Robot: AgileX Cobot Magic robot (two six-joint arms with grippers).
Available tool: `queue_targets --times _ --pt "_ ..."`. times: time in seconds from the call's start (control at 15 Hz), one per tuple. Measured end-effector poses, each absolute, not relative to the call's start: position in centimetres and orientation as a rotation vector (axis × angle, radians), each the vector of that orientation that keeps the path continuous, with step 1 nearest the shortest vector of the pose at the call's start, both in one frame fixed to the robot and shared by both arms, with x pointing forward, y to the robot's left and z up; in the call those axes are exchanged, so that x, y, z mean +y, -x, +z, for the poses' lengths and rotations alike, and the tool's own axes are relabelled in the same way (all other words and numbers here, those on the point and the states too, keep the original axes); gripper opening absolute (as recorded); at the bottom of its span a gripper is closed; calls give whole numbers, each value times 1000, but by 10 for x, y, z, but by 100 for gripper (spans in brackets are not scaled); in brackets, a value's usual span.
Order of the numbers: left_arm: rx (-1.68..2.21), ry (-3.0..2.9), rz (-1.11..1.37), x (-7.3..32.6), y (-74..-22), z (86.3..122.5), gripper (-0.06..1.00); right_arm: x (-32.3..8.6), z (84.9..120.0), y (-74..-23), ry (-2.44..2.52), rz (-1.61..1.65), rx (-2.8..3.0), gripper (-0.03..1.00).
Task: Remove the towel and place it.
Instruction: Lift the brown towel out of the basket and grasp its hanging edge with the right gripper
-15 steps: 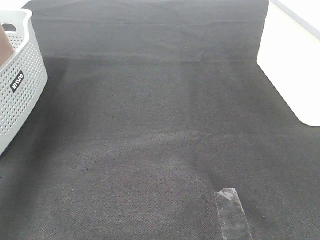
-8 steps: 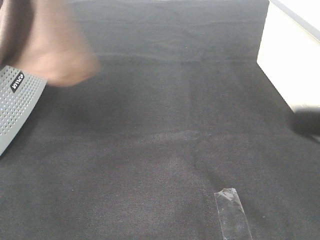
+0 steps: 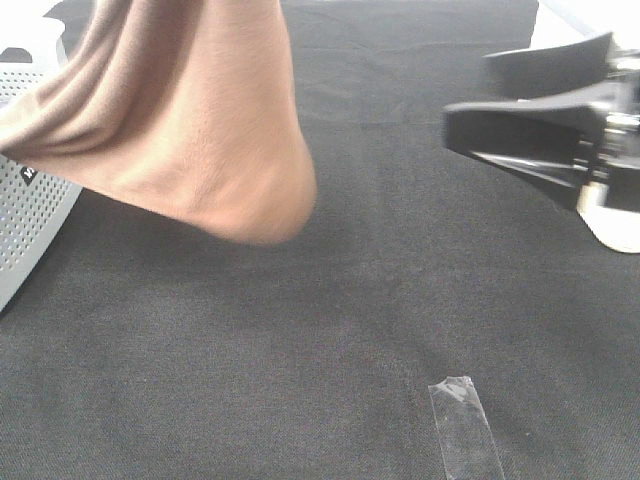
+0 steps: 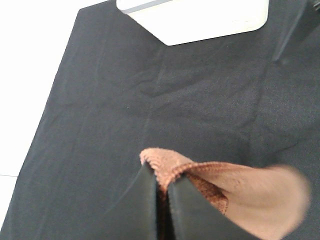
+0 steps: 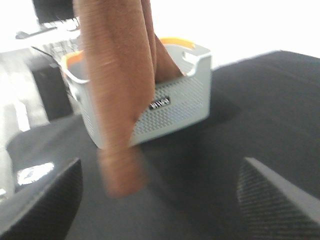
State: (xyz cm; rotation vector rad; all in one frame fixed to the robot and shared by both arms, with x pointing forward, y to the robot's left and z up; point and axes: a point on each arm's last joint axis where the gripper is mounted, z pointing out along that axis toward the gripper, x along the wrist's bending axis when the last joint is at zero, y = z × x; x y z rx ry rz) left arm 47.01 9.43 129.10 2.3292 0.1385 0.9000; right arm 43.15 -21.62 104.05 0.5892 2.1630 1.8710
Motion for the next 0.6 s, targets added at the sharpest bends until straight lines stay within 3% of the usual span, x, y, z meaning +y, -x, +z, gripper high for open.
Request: queue_targets --times 0.6 --pt "116 -2277 906 89 -469 1294 0 -152 1010 -479 -401 1909 2377 77"
